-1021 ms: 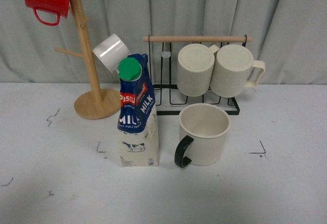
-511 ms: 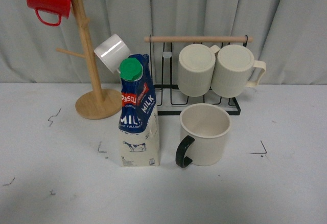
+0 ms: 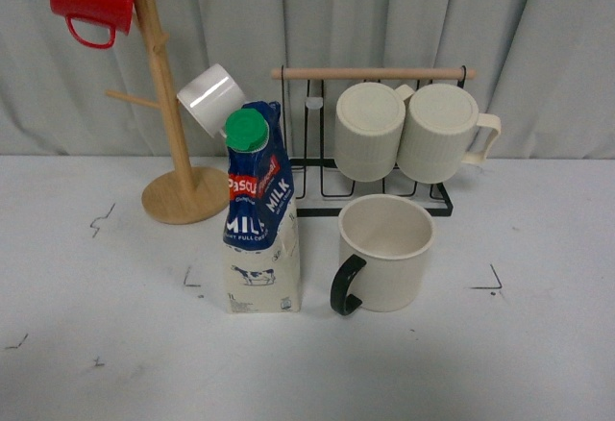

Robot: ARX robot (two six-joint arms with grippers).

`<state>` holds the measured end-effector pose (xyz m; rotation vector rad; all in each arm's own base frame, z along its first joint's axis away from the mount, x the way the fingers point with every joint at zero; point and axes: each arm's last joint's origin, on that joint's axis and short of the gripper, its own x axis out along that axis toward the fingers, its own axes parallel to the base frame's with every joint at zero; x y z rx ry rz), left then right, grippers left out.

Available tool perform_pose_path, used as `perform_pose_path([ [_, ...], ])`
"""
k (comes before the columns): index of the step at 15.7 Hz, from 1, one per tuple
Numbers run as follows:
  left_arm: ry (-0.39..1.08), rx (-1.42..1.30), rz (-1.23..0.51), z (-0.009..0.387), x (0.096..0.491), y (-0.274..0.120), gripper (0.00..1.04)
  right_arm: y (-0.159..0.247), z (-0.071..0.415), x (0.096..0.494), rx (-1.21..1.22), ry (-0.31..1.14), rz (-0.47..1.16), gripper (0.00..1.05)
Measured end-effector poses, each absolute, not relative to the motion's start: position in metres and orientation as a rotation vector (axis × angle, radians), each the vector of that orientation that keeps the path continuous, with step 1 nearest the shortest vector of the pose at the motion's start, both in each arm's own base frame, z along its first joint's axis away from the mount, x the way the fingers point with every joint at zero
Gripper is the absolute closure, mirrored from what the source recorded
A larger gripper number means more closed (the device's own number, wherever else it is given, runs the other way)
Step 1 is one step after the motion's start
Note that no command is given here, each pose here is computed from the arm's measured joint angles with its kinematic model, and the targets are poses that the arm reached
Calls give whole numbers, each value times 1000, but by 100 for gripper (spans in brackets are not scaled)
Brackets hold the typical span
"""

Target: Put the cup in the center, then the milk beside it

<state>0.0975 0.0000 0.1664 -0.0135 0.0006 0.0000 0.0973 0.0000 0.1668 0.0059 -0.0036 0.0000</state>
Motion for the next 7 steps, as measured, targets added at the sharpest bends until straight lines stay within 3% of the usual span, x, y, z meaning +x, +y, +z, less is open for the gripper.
perform_pose_path([
  [7, 1, -14, 0, 166, 98, 0, 7, 0, 167, 97, 6, -4, 0, 6],
])
